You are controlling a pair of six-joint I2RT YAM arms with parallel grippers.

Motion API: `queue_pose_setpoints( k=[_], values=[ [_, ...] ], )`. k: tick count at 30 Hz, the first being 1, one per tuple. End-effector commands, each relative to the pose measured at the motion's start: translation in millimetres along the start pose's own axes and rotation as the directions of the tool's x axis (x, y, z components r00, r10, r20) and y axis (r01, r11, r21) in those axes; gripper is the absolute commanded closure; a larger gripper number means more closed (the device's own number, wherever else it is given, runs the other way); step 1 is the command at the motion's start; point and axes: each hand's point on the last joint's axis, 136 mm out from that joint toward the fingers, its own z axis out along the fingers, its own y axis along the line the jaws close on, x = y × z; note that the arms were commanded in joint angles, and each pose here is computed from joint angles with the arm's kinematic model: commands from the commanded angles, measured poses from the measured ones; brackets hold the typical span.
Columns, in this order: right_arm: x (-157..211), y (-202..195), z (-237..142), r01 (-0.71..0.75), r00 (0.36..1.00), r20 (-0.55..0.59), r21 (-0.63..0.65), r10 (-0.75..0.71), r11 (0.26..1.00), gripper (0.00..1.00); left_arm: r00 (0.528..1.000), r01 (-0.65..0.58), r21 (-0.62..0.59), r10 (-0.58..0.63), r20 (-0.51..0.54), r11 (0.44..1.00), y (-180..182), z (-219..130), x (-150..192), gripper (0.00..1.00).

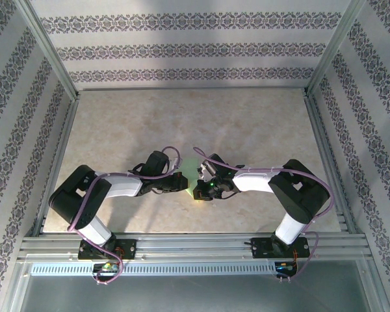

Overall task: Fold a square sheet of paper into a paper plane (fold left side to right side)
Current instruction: Third fold the triangle at the center of the table.

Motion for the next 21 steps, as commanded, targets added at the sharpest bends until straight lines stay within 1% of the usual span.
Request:
queue_pose_setpoints(
  k=[1, 14, 21],
  values=[
    [22, -51, 4, -0.076, 0.995, -0.045, 0.185, 0.085, 0.980, 1.00, 0.999, -0.035, 0.049, 0.034, 0.028, 0.998, -13, 3, -6, 0.96],
    [21, -50, 3, -0.073, 0.995, -0.046, 0.188, 0.083, 0.979, 1.00, 1.000, 0.010, 0.009, -0.010, 0.013, 1.000, 6, 13, -3, 0.96],
    [25, -55, 2, -0.067, 0.995, -0.062, 0.209, 0.082, 0.976, 1.00, 0.999, 0.049, 0.008, -0.049, 0.008, 0.999, 18, 19, -3, 0.96]
  ],
)
